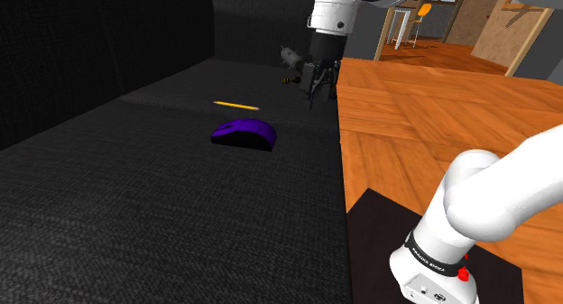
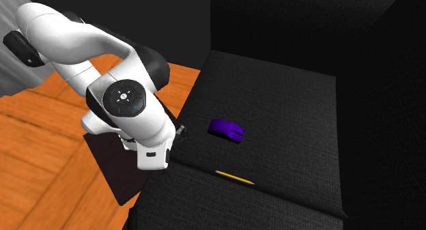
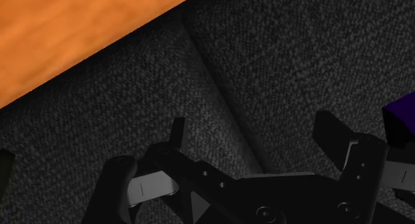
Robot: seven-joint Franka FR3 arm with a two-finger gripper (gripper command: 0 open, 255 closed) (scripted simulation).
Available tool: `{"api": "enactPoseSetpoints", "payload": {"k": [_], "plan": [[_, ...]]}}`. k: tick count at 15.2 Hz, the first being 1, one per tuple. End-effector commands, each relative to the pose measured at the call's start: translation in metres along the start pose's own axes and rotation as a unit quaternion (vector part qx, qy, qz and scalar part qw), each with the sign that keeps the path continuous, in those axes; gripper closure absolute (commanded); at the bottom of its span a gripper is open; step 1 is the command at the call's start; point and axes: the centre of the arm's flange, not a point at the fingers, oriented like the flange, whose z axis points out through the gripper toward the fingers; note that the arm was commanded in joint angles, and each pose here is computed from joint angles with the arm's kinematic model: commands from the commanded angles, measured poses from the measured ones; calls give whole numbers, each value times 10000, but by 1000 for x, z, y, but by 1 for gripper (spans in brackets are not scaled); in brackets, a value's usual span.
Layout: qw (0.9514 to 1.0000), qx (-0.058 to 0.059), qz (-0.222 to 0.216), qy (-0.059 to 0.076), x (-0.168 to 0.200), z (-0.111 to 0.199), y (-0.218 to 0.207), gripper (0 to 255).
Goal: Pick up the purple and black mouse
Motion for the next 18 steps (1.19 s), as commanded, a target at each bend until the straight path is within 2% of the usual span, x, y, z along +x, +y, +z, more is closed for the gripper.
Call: {"api": "enactPoseSetpoints", "payload": {"k": [1, 7, 14, 18], "plan": [[9997, -95, -232, -58, 13, -4, -28, 0], [9949, -384, -909, -226, 46, -5, -110, 0], [9821, -717, -1692, -420, 71, 1, -212, 0], [9816, -727, -1715, -426, 72, 17, -214, 0]]}}
